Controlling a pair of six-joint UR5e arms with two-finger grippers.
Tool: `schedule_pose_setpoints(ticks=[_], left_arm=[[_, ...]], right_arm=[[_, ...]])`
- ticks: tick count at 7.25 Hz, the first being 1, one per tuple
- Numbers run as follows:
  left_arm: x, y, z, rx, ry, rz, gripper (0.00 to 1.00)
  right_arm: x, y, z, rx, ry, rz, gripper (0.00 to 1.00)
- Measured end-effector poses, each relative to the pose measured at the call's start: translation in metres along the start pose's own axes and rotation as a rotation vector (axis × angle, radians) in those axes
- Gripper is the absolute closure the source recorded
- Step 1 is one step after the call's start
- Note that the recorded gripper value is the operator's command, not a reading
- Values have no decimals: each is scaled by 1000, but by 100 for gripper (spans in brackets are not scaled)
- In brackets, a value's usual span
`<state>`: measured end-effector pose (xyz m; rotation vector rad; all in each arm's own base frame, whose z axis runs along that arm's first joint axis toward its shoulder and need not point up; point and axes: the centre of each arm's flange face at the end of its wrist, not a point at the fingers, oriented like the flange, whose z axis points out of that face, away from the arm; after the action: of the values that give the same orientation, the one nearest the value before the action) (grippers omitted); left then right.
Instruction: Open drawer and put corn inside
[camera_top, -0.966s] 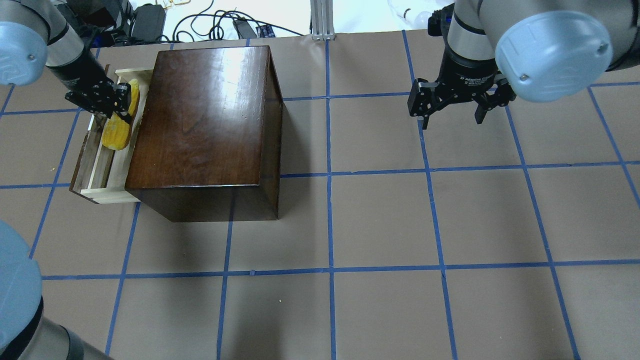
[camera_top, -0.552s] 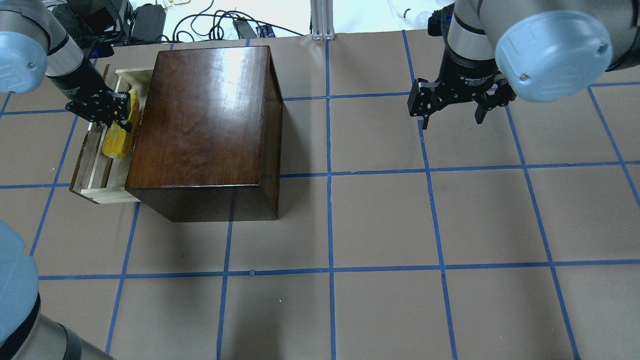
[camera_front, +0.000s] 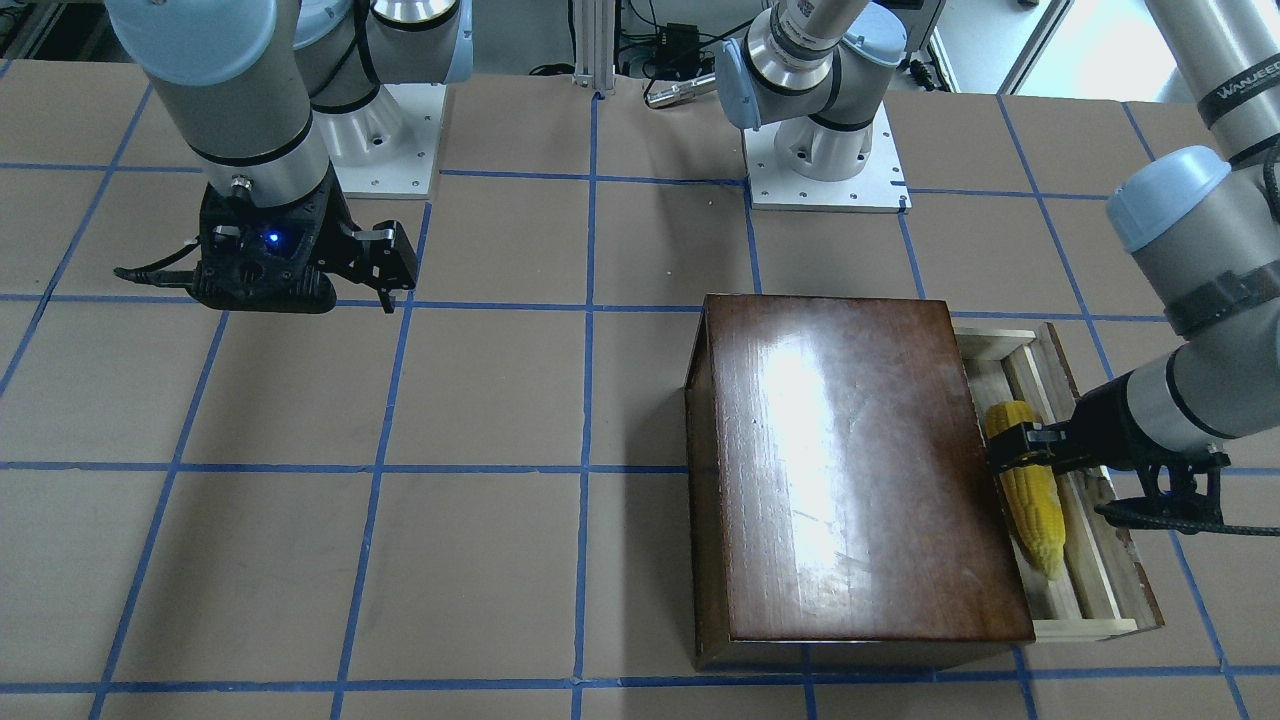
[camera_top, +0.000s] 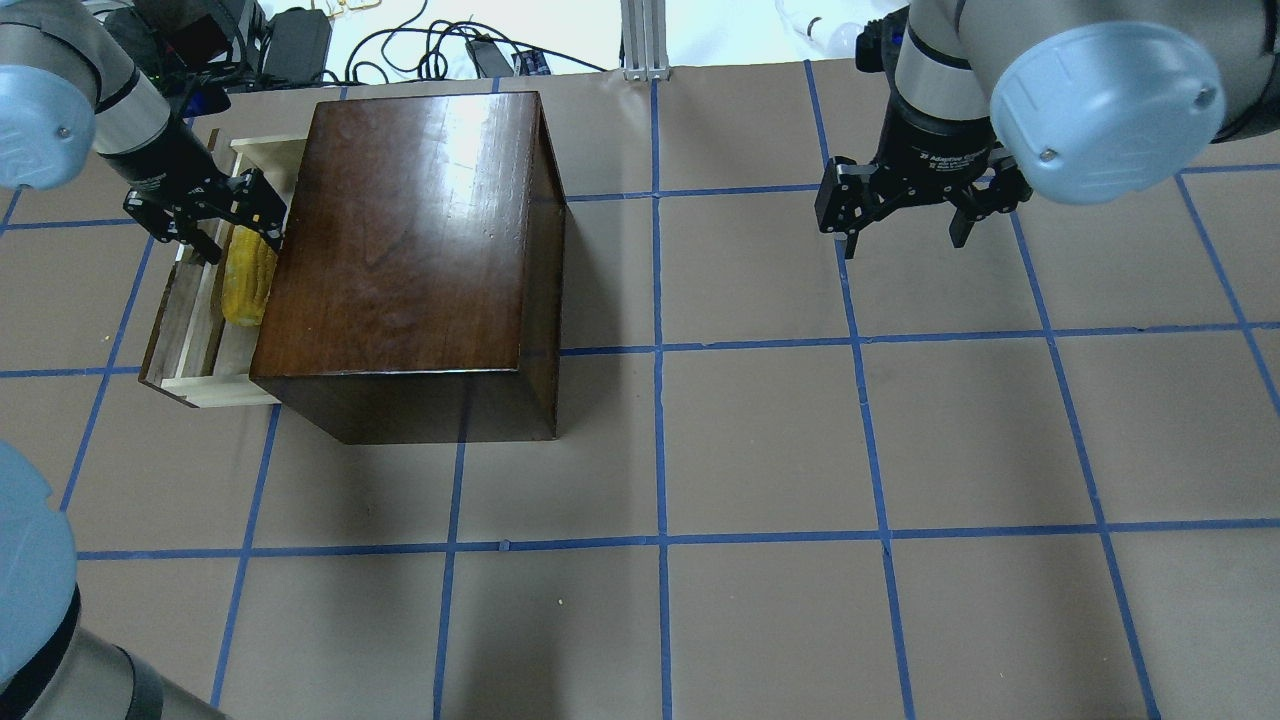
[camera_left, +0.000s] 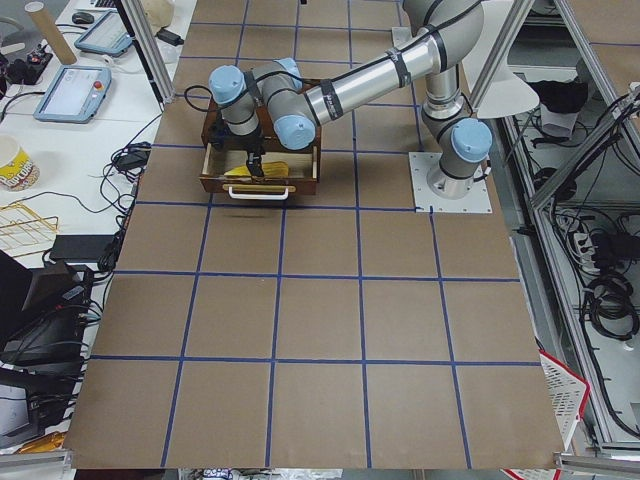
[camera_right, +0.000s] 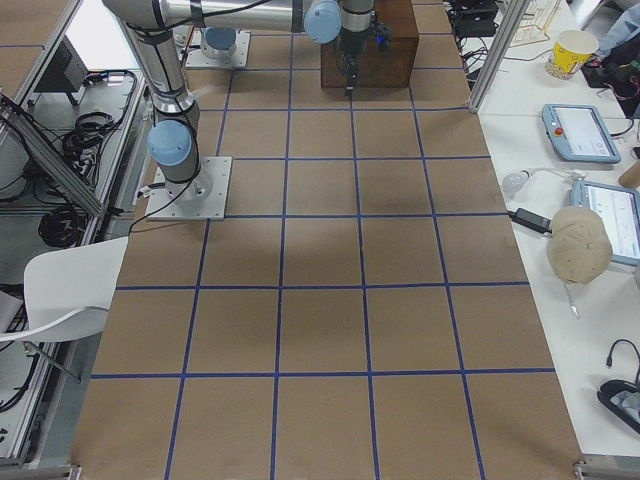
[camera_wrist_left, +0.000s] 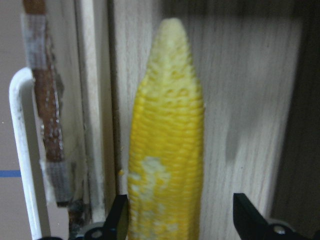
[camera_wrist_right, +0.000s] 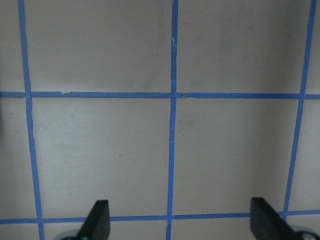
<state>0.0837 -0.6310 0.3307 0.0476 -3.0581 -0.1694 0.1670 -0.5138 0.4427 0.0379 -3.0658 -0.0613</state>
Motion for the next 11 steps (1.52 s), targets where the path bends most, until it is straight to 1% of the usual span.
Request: schedule_pose_setpoints(ticks=[3, 5, 6, 8, 9, 10, 11], left_arm=[[6, 9, -28, 32, -27, 7, 0], [18, 20, -69, 91, -49, 21, 0], [27, 26, -89, 109, -53, 31, 0], [78, 45, -122, 124, -62, 85, 0], [103, 52, -130, 123, -66, 113, 0], [117, 57, -129, 105, -64, 118, 0], [128, 62, -127, 86, -59, 85, 0]], right_arm=[[0, 0, 0, 1, 0, 0, 0], [0, 0, 0, 0, 0, 0, 0], [0, 0, 0, 0, 0, 0, 0], [0, 0, 0, 1, 0, 0, 0], [0, 0, 0, 1, 0, 0, 0], [0, 0, 0, 1, 0, 0, 0], [0, 0, 0, 1, 0, 0, 0]])
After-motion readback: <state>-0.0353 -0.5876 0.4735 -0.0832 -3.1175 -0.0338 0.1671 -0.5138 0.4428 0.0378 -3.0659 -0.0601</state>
